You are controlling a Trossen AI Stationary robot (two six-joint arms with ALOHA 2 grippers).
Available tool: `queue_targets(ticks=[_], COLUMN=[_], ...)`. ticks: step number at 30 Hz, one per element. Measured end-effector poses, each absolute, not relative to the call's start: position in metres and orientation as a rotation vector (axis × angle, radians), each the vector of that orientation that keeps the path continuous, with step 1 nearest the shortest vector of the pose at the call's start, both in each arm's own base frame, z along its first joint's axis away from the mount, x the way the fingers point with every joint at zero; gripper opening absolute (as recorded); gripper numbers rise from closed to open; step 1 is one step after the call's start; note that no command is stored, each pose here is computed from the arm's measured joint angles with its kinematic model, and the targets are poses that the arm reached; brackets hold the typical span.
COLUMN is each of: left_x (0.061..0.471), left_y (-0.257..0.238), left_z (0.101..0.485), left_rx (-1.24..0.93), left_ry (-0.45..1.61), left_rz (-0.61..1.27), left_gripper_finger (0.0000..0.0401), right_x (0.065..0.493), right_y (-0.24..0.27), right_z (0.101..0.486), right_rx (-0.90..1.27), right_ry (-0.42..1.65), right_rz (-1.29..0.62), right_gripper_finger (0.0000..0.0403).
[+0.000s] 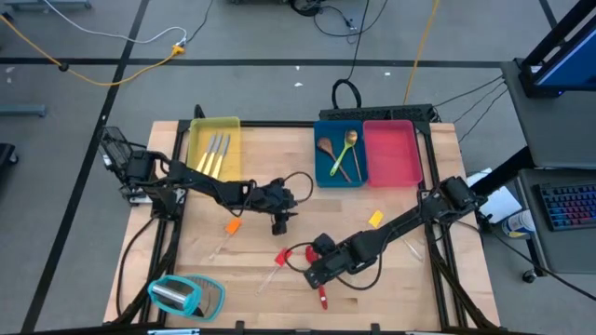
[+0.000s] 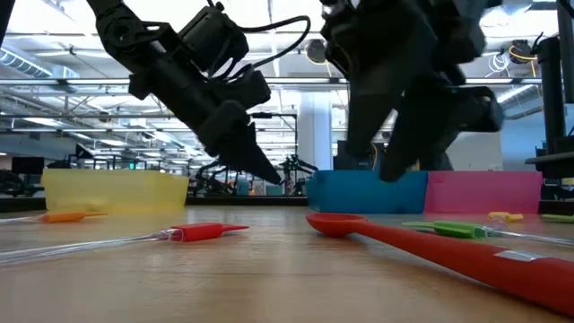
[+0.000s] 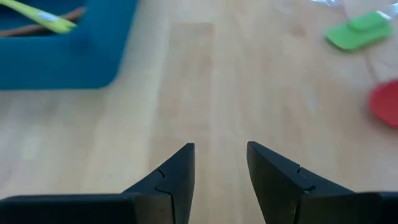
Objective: Pick & Place Kitchen Items
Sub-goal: Put the red serving spoon into the blue bin
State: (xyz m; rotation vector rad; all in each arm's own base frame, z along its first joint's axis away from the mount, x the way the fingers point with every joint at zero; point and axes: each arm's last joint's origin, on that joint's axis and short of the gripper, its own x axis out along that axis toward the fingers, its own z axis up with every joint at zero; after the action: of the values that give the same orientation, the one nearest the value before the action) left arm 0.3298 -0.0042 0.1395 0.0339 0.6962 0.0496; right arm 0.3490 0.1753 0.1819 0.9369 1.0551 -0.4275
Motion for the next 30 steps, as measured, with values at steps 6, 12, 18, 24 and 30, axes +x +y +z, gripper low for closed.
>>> queue_targets(ticks=[6,12,18,24,30], left_x=[0.327,0.324,0.323,0.323,0.324], left_y=[-0.024,-0.040,-0.048,-0.050,-0.049], left_z=[0.137,0.136,0.136,0.136,0.138], left_rx=[0.057,0.078,0.090,0.086,0.084], left_ry=[0.723,0.746,0.746,0.735,0.719], left_rz=[-0.008,-0.056,-0.073,-0.075,-0.072], left_gripper_finger=[0.0152,0.0152,0.0152,0.0152,0.0152], right_x=[0.352,0.351,0.352,0.359,0.361], right_y=[0.178,0.179,0.180,0.178,0.174], right_z=[0.185,0.185,0.165,0.149,0.138], right_rx=[0.989,0.947,0.884,0.853,0.726], right_ry=[1.017,1.025,1.082,1.108,1.114], right_rz=[-0.403,-0.386,-0.415,-0.399,-0.411], right_gripper_finger=[0.0165,0.0165,0.0165,0.0165,0.0163])
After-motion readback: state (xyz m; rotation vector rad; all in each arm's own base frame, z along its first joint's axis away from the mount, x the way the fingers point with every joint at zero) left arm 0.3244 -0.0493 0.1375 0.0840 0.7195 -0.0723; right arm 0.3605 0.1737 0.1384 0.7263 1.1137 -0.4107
